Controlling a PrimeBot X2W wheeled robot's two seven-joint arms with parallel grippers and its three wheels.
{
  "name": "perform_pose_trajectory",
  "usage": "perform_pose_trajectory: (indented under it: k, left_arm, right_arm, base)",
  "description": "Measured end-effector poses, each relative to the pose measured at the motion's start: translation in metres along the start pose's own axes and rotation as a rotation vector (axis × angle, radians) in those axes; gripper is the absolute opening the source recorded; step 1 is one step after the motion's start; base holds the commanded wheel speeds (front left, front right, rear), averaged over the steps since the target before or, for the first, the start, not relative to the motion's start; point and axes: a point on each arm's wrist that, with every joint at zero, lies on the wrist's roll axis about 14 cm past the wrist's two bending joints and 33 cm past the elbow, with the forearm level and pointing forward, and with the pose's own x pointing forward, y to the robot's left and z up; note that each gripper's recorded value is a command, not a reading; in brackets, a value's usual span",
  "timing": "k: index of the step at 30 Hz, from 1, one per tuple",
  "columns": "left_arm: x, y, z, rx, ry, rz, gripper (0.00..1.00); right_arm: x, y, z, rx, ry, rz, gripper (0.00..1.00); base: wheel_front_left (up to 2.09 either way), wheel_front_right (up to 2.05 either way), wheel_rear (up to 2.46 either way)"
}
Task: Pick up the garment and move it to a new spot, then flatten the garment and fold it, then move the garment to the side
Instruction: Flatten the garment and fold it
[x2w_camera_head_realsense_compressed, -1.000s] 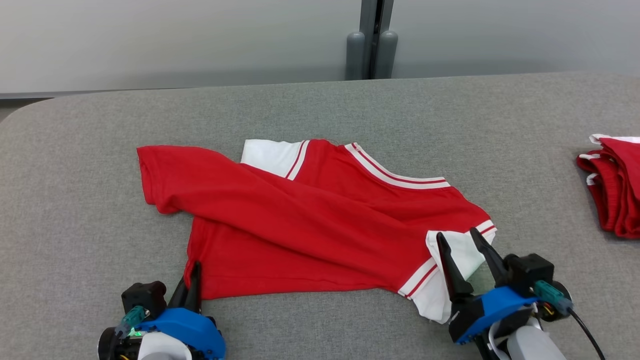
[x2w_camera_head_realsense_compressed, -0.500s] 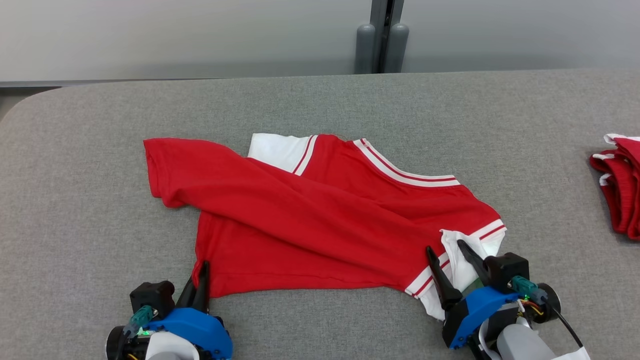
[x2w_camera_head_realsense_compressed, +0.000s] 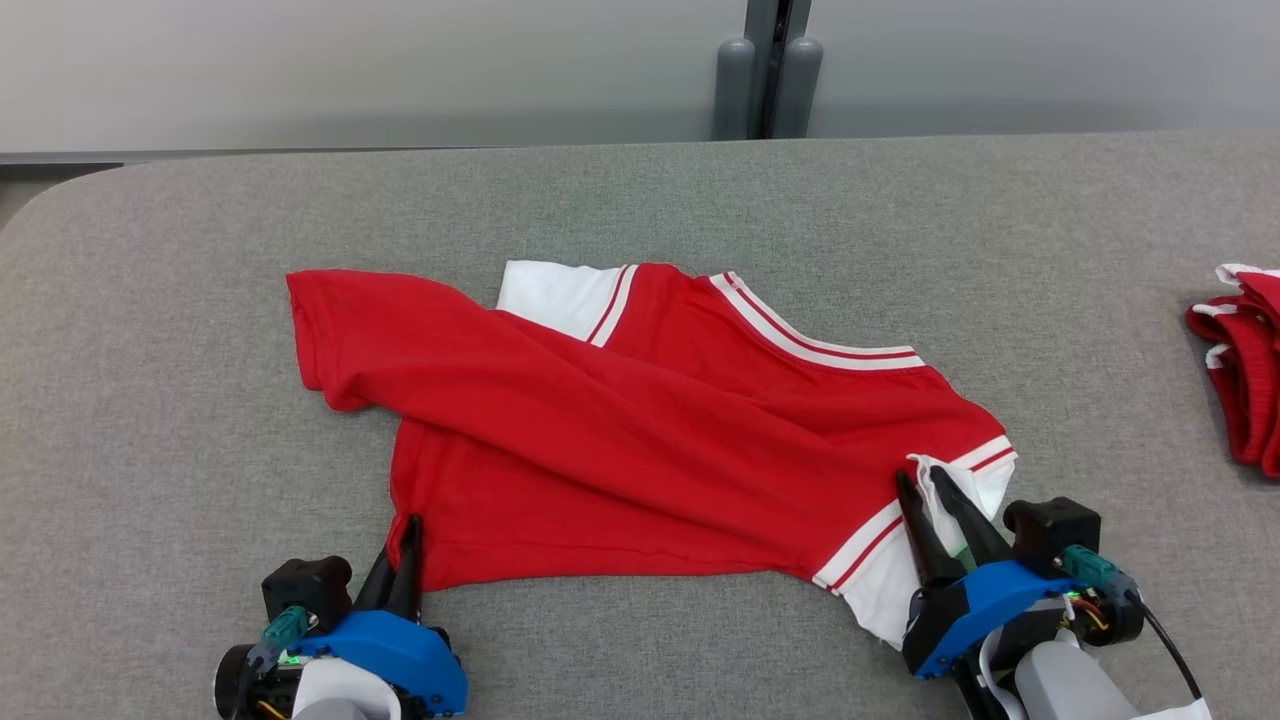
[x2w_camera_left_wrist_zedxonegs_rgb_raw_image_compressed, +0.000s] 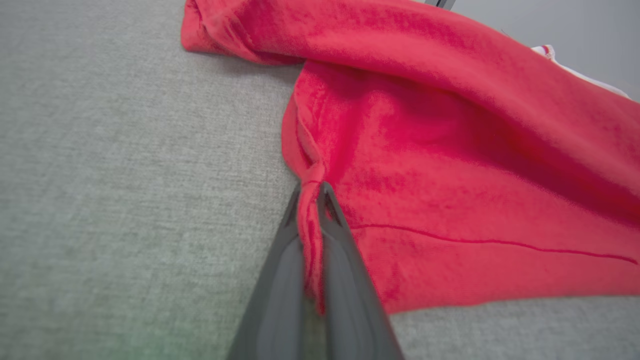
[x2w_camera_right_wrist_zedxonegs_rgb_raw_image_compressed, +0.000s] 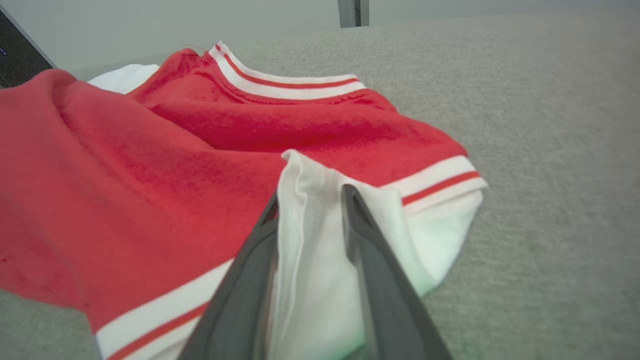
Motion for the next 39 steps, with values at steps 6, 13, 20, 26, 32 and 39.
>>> perform_pose_trajectory:
  k: [6,13,20,26,32,39]
  left_arm:
    - [0.001,-0.001,0.006,0.004,-0.016,-0.005,0.0]
    - [0.002,-0.015,0.052,0.032,-0.158,-0.054,0.0]
    - [-0.014,-0.039,0.132,0.11,-0.393,-0.152,0.0]
    - [-0.041,-0.061,0.214,0.164,-0.612,-0.247,0.0]
    - [-0.08,-0.093,0.3,0.248,-0.791,-0.36,0.0]
    - [-0.116,-0.111,0.366,0.318,-0.925,-0.394,0.0]
  right_arm:
    - [0.001,-0.003,0.025,0.038,-0.086,-0.013,0.0]
    - [-0.009,-0.009,0.076,0.115,-0.259,-0.035,0.0]
    - [-0.039,-0.039,0.164,0.352,-0.564,-0.089,0.0]
    - [-0.078,-0.051,0.25,0.468,-0.841,-0.052,0.0]
    - [-0.115,-0.035,0.32,0.445,-1.041,0.042,0.0]
    - [-0.137,-0.017,0.385,0.319,-1.133,0.126,0.0]
  base:
    - [0.0,0.0,0.0]
    - [0.0,0.0,0.0]
    - [0.0,0.0,0.0]
    - [0.0,0.0,0.0]
    - [0.0,0.0,0.0]
    - [0.0,0.0,0.0]
